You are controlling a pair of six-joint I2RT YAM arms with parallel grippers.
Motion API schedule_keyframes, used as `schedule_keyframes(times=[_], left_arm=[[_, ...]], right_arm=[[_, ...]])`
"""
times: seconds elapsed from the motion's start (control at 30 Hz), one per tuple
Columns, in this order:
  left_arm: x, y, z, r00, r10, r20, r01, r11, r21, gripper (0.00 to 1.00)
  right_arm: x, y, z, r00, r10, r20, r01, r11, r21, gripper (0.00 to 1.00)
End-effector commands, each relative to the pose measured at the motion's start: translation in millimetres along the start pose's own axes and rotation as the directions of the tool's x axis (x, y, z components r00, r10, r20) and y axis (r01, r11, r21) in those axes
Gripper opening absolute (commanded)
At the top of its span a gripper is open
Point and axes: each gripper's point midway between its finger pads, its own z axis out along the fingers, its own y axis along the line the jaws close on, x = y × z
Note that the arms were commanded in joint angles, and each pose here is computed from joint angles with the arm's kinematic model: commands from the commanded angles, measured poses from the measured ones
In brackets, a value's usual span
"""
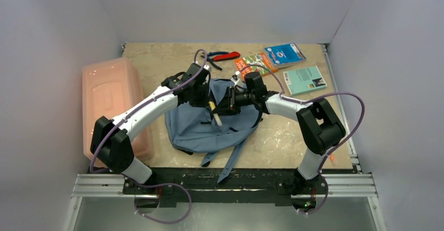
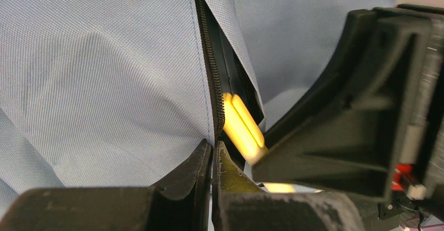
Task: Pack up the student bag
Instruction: Place the stationery in the student bag.
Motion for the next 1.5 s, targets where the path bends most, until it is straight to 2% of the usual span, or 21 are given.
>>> schedule_keyframes(times=[0.0,0.17,0.3,0.5,0.67,0.87,0.97,1.2,1.23,1.37,1.47], left_arm=[[-24.4,-6.1,-18.8,0.993,0.012,0.115,-0.016,0.999,0.038,0.00],[-24.5,-6.8,-19.5,0.993,0.013,0.121,-0.018,0.999,0.044,0.00],[-22.9,-10.1,-18.0,0.993,0.011,0.115,-0.019,0.998,0.062,0.00],[-23.8,-10.2,-18.7,0.991,0.021,0.129,-0.030,0.997,0.066,0.00],[-23.5,-14.1,-20.2,0.992,0.019,0.126,-0.030,0.996,0.087,0.00],[-23.1,-18.3,-21.5,0.993,0.015,0.120,-0.028,0.994,0.108,0.00],[-21.7,-21.2,-21.3,0.993,0.012,0.118,-0.027,0.992,0.127,0.00],[-23.5,-18.6,-23.7,0.991,0.016,0.132,-0.031,0.993,0.115,0.00],[-23.4,-16.2,-22.8,0.991,0.014,0.134,-0.029,0.994,0.104,0.00],[-23.8,-17.1,-23.7,0.993,0.017,0.120,-0.029,0.995,0.100,0.00],[-23.0,-17.5,-22.1,0.992,0.010,0.130,-0.024,0.994,0.108,0.00]], right_arm=[[-3.8,-10.8,5.4,0.978,0.203,0.042,-0.203,0.979,0.002,0.00],[-16.3,-15.8,8.1,0.970,0.210,0.122,-0.213,0.977,0.015,0.00],[-51.1,-18.9,15.6,0.961,0.130,0.245,-0.152,0.985,0.076,0.00],[-76.9,-25.2,38.3,0.952,0.021,0.304,-0.074,0.983,0.166,0.00],[-93.0,-19.7,32.3,0.917,-0.082,0.391,-0.004,0.976,0.216,0.00],[-104.0,-10.0,19.9,0.883,-0.214,0.419,0.101,0.956,0.276,0.00],[-102.9,-5.1,25.1,0.879,-0.239,0.412,0.134,0.954,0.267,0.02],[-60.6,-0.4,65.7,0.927,-0.224,0.301,0.167,0.965,0.205,0.21],[-56.7,1.3,64.8,0.933,-0.214,0.291,0.163,0.969,0.187,0.25],[-59.6,6.5,43.3,0.921,-0.226,0.318,0.177,0.968,0.176,0.52],[-62.5,5.3,30.2,0.921,-0.233,0.312,0.173,0.963,0.208,0.59]])
